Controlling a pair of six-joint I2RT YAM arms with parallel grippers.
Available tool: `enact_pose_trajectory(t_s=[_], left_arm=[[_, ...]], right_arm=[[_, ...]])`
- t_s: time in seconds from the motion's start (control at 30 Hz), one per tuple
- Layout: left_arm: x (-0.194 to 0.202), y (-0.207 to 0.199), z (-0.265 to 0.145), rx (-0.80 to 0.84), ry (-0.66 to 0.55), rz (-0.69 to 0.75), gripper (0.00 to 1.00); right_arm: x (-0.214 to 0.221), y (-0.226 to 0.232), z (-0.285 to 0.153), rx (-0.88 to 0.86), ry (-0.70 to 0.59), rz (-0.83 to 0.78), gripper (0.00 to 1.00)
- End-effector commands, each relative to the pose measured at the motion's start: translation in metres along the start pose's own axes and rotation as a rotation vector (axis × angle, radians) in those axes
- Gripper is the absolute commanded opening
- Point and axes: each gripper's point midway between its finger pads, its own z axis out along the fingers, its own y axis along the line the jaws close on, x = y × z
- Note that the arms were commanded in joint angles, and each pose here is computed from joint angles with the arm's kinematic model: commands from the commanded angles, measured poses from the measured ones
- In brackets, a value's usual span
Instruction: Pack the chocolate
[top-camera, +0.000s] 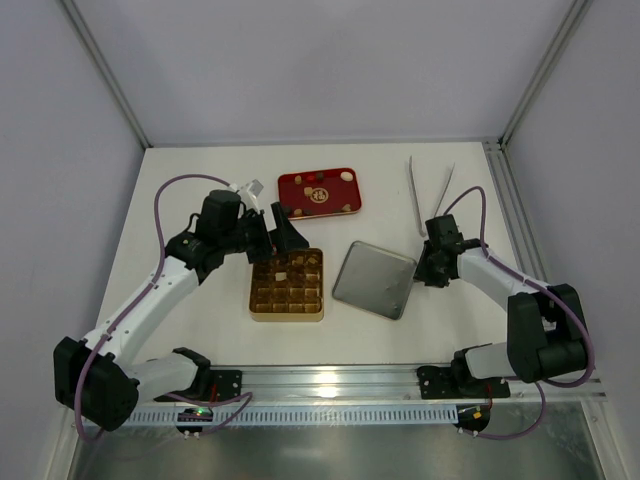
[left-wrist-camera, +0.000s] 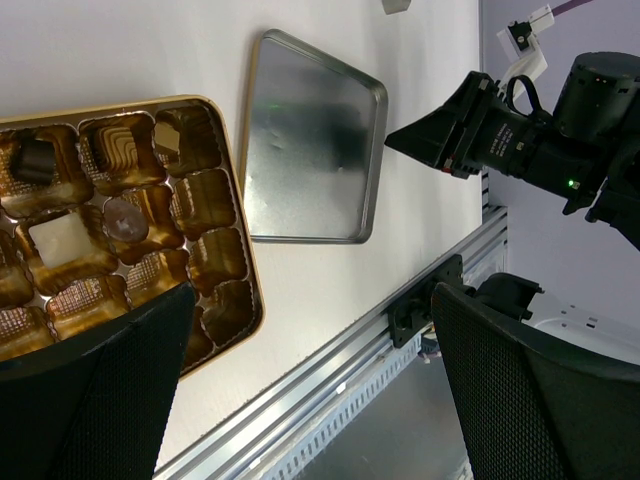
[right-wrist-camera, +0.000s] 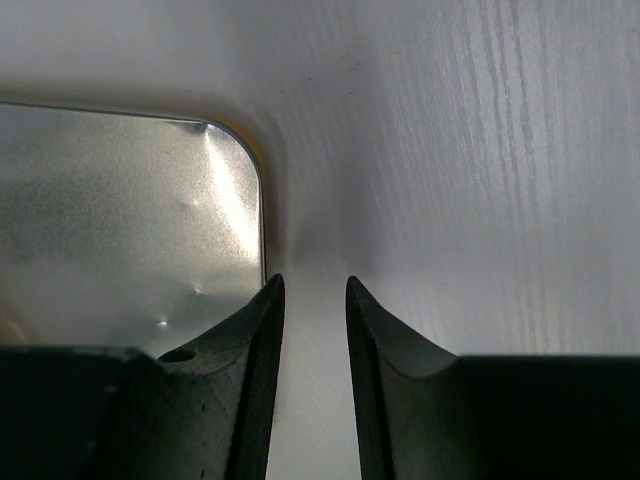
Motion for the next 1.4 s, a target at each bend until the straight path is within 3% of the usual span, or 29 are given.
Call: enact_pose_trajectory(t_s=[0.0,0.63,1.2,1.37], left_arm=[[-0.006,-0.016,-0.006,0.052,-0.011,0.035,0.98],[-0.001,-0.015,-0.009,0.060,-0.011,0.033,0.98],[0.000,-0.015,-0.006,0.057,-0.006,0.020,0.98],[0.003,-0.017,0.000,0.070,0.015,0.026,0.98]], right_arm=[[-0.012,0.005,0.003,0.007,-0.037,0.007,0.33],[-0.028,0.013,-0.018,-0.024,-0.111,0.036,0.34],[-0.033,0.031,0.011,-0.052,-0.070,0.028,0.33],[-0.029,0.032,0.019,-0.054,-0.054,0.026,0.27]])
